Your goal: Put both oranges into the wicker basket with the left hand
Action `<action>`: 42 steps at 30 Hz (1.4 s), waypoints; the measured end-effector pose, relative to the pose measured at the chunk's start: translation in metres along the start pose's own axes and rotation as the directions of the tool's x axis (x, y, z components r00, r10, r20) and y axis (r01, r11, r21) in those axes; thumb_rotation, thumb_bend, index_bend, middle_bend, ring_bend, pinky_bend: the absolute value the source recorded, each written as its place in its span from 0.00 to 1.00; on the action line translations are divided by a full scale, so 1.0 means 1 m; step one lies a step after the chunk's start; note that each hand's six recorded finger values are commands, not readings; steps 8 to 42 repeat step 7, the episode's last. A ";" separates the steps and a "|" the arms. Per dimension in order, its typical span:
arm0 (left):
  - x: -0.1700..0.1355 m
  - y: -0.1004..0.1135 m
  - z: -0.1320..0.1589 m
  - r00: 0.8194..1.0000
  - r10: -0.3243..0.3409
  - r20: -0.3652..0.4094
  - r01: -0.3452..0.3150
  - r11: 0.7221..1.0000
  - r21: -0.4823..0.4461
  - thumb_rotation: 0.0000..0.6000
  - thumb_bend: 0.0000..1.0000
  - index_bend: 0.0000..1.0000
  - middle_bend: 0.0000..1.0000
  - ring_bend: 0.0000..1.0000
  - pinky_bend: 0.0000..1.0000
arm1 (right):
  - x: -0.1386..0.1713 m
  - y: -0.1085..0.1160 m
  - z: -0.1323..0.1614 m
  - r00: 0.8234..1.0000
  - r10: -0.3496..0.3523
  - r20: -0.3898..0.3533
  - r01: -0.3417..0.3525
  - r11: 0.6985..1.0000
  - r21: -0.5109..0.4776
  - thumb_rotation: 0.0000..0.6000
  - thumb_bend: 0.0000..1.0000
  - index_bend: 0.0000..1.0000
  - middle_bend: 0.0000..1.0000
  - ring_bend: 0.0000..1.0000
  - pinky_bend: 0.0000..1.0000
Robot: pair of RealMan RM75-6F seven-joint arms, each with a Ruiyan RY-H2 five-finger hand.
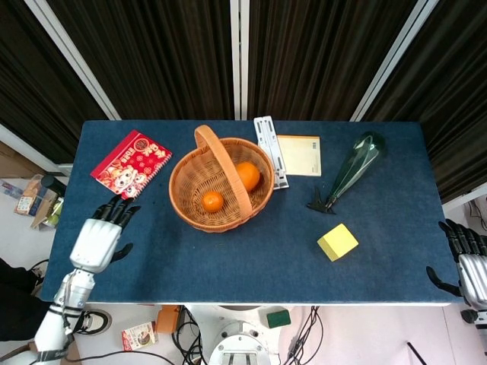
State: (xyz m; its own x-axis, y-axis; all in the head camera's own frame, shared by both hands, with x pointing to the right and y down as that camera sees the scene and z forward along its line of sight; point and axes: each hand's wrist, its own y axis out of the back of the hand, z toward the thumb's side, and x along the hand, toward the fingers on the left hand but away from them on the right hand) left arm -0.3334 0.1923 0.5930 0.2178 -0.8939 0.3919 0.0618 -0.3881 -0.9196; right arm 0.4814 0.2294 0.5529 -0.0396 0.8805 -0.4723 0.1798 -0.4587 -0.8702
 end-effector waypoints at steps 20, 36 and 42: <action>-0.063 -0.004 -0.032 0.991 0.049 -0.123 -0.044 0.998 0.040 1.00 0.16 0.19 0.14 0.06 0.25 | 0.001 0.001 0.003 0.999 -0.034 -0.019 0.035 0.999 0.009 1.00 0.32 0.00 0.00 0.00 0.00; -0.063 -0.004 -0.032 0.991 0.049 -0.123 -0.044 0.998 0.040 1.00 0.16 0.19 0.14 0.06 0.25 | 0.001 0.001 0.003 0.999 -0.034 -0.019 0.035 0.999 0.009 1.00 0.32 0.00 0.00 0.00 0.00; -0.063 -0.004 -0.032 0.991 0.049 -0.123 -0.044 0.998 0.040 1.00 0.16 0.19 0.14 0.06 0.25 | 0.001 0.001 0.003 0.999 -0.034 -0.019 0.035 0.999 0.009 1.00 0.32 0.00 0.00 0.00 0.00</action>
